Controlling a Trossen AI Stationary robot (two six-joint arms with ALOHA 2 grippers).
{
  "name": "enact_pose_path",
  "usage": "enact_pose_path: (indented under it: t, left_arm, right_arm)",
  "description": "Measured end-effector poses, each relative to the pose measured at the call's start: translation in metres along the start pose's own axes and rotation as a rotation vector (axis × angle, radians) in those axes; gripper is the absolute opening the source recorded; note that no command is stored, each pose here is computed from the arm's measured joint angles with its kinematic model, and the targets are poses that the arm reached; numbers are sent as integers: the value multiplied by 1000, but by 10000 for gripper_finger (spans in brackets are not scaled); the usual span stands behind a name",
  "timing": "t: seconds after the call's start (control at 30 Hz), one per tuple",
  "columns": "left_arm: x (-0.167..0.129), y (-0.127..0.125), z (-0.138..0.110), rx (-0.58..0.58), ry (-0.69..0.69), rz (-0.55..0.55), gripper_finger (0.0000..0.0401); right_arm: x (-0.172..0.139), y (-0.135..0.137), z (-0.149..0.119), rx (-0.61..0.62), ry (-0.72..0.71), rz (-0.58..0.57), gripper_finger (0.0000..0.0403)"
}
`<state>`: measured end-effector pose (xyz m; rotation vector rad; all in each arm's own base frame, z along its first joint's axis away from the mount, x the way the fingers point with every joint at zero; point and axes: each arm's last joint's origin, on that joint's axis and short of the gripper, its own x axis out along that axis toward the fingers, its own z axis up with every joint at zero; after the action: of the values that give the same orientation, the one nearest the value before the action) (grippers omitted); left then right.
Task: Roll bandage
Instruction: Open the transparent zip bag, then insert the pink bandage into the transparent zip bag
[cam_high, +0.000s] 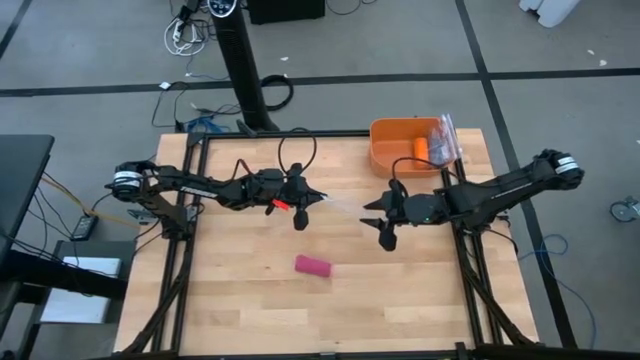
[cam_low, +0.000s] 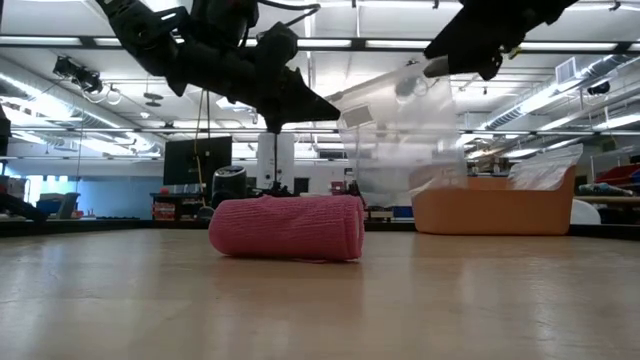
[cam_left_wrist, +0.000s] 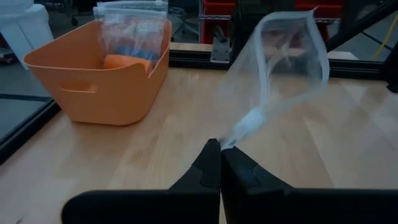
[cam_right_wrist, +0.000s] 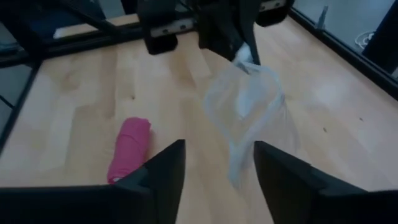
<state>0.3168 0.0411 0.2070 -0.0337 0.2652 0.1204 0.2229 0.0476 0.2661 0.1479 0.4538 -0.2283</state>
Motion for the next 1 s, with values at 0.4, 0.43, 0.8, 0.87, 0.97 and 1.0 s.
enact_pose_path:
  t: [0.4,0.43,0.8,0.87,0.97,1.0]
  left_arm:
    - [-2,2,-6,3,-8,33,0]
    - [-3,4,-7,1,-13,40,0]
    - [-10,33,-16,-69,-62,135,0]
    - [-10,35,-17,-71,-59,140,0]
    - [-10,36,-17,-62,-51,140,0]
    - [-10,36,-18,-52,-49,141,0]
  right_arm:
    - [-10,12,-3,-2,-13,26,238]
    - [-10,15,-5,-5,-8,30,238]
    - [27,69,-36,21,-8,91,234]
    - [40,77,-44,46,12,86,234]
    - [62,88,-53,77,59,56,238]
    - [69,92,-57,74,76,46,243]
